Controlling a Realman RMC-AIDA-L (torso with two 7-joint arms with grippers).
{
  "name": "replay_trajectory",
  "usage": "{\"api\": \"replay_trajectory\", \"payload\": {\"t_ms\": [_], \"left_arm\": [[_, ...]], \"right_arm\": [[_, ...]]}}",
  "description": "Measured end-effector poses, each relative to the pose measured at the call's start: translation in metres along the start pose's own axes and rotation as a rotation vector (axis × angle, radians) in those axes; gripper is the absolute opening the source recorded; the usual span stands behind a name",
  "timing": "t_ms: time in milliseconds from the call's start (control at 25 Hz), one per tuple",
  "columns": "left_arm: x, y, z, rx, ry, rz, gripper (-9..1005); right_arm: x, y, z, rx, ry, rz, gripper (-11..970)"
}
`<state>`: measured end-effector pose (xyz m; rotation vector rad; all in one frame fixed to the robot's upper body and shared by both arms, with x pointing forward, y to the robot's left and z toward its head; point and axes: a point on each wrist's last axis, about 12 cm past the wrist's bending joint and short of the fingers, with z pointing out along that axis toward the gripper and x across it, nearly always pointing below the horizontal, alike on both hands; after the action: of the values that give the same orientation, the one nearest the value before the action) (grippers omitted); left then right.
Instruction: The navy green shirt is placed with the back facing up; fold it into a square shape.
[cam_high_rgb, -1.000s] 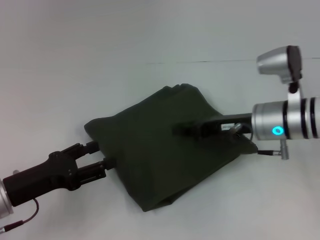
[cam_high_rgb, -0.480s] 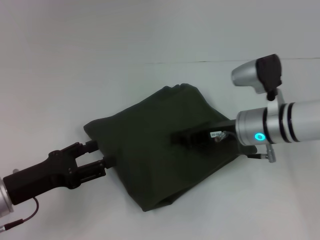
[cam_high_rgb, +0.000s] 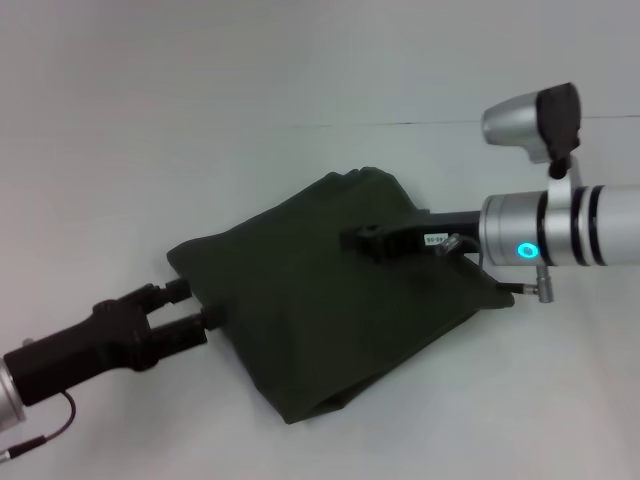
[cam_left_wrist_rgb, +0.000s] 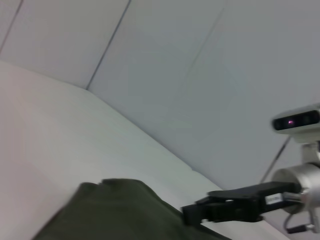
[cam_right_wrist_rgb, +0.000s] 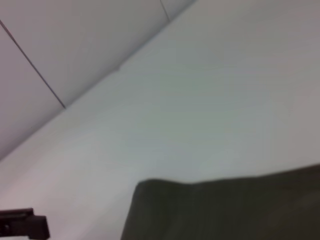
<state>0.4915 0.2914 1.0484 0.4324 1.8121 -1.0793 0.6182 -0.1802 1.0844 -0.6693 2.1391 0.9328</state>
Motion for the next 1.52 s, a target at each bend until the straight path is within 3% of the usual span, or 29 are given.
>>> {"api": "replay_trajectory", "payload": {"t_ms": [360, 600, 840, 1040, 1320, 1520], "left_arm": [[-0.01, 0.018, 0.015, -0.123, -0.02, -0.152, 875], [-0.016, 0.036, 0.02, -0.26, -0.016, -0.32, 874], [-0.02, 0.045, 0.023, -0.316, 0.015, -0.412, 874], [-0.021, 0.045, 0.028, -0.317, 0.024, -0.452, 874], [-0.02, 0.045, 0.04, -0.325, 0.066, -0.477, 875], [-0.019, 0.047, 0.041, -0.346, 0.068, -0.483, 875]], "right_arm": [[0.002, -0.017, -0.039, 0.0, -0.15, 0.095, 29], [0.01, -0.03, -0.076, -0.029, -0.206, 0.15, 36], [0.018, -0.04, -0.103, -0.026, -0.245, 0.186, 224], [0.021, -0.044, -0.111, -0.01, -0.276, 0.209, 466], [0.02, -0.046, -0.115, -0.003, -0.278, 0.209, 707], [0.019, -0.047, -0.114, -0.002, -0.276, 0.214, 756]]}}
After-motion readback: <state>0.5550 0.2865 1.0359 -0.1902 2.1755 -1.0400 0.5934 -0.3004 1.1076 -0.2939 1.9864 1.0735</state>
